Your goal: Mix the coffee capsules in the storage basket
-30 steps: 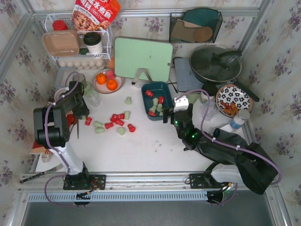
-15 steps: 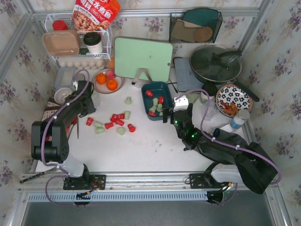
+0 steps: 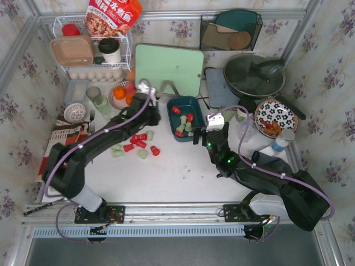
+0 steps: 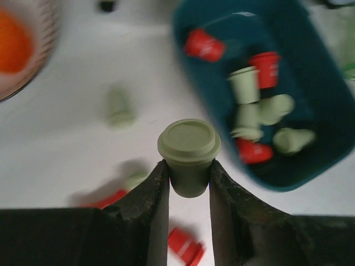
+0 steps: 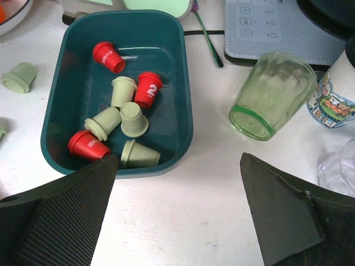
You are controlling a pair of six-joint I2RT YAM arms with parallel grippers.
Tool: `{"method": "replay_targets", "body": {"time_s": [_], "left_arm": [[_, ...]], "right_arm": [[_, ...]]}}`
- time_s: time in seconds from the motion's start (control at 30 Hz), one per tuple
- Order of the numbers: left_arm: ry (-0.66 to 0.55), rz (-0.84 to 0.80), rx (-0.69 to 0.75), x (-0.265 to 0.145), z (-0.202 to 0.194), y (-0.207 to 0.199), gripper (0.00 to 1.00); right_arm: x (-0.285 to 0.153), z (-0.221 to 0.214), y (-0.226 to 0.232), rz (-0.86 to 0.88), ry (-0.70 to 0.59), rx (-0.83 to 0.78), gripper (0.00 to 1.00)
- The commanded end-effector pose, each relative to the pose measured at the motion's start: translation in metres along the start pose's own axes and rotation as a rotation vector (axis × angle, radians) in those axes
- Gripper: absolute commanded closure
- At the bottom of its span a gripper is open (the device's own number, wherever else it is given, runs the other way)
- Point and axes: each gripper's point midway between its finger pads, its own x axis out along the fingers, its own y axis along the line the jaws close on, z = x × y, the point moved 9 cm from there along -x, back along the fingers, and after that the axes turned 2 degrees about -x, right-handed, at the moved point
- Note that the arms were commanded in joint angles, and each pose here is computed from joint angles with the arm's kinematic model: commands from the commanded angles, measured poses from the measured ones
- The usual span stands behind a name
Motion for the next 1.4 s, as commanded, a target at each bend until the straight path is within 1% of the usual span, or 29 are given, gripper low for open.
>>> {"method": "replay_targets", "body": {"time_s": [0.0, 0.07, 0.1, 0.13, 0.17, 0.27, 0.33, 0.5, 0.57, 0.6, 0.73, 0.8, 0.97, 1.07, 1.23, 1.37], "left_arm": [[-0.102, -0.223, 0.121, 0.032, 0.019, -0.056, 0.77], [-0.087, -0.252, 0.125, 0.049, 0.026, -0.075, 0.77], [-0.051, -0.253, 0.123, 0.057, 0.02, -0.079, 0.76], [-0.045, -0.264, 0.118, 0.063, 0.027, -0.087, 0.76], [-0.023, -0.258, 0.112, 0.072, 0.025, -0.093, 0.75], [0.043, -0.193, 0.101, 0.094, 0.017, -0.099, 0.67], [0.071, -0.15, 0.091, 0.1, 0.013, -0.098, 0.62], [0.052, -0.107, 0.073, 0.096, 0.01, -0.093, 0.53], [0.027, -0.104, 0.075, 0.088, 0.012, -0.09, 0.49], [0.011, -0.103, 0.078, 0.082, 0.015, -0.089, 0.48], [-0.047, -0.066, 0.081, 0.053, 0.02, -0.079, 0.49], [-0.06, -0.004, 0.075, 0.034, 0.019, -0.068, 0.5], [-0.004, 0.244, 0.116, -0.009, 0.008, -0.03, 0.52], [0.034, 0.342, 0.12, -0.03, -0.009, -0.003, 0.51], [0.086, 0.458, 0.025, -0.06, -0.029, 0.044, 0.5], [0.138, 0.533, -0.104, -0.073, -0.047, 0.088, 0.5]], "right_arm": [[-0.002, 0.007, -0.003, -0.025, -0.046, 0.032, 0.0], [-0.002, 0.008, -0.004, -0.028, -0.052, 0.036, 0.0], [-0.003, 0.008, -0.004, -0.028, -0.054, 0.036, 0.0], [-0.003, 0.009, -0.004, -0.028, -0.054, 0.035, 0.0], [-0.003, 0.009, -0.004, -0.03, -0.055, 0.037, 0.0], [-0.004, 0.011, -0.004, -0.028, -0.059, 0.04, 0.0], [-0.005, 0.011, -0.004, -0.026, -0.062, 0.041, 0.0], [-0.005, 0.012, -0.005, -0.023, -0.065, 0.046, 0.0], [-0.005, 0.013, -0.004, -0.02, -0.066, 0.047, 0.0], [-0.005, 0.012, -0.004, -0.02, -0.065, 0.046, 0.0], [-0.005, 0.012, -0.005, -0.023, -0.063, 0.045, 0.0], [-0.005, 0.011, -0.004, -0.023, -0.062, 0.043, 0.0], [-0.004, 0.01, -0.003, -0.018, -0.056, 0.039, 0.0], [-0.003, 0.009, -0.002, -0.016, -0.051, 0.035, 0.0], [-0.002, 0.008, -0.005, -0.043, -0.049, 0.036, 0.0], [-0.003, 0.007, -0.006, -0.054, -0.051, 0.036, 0.0]]}}
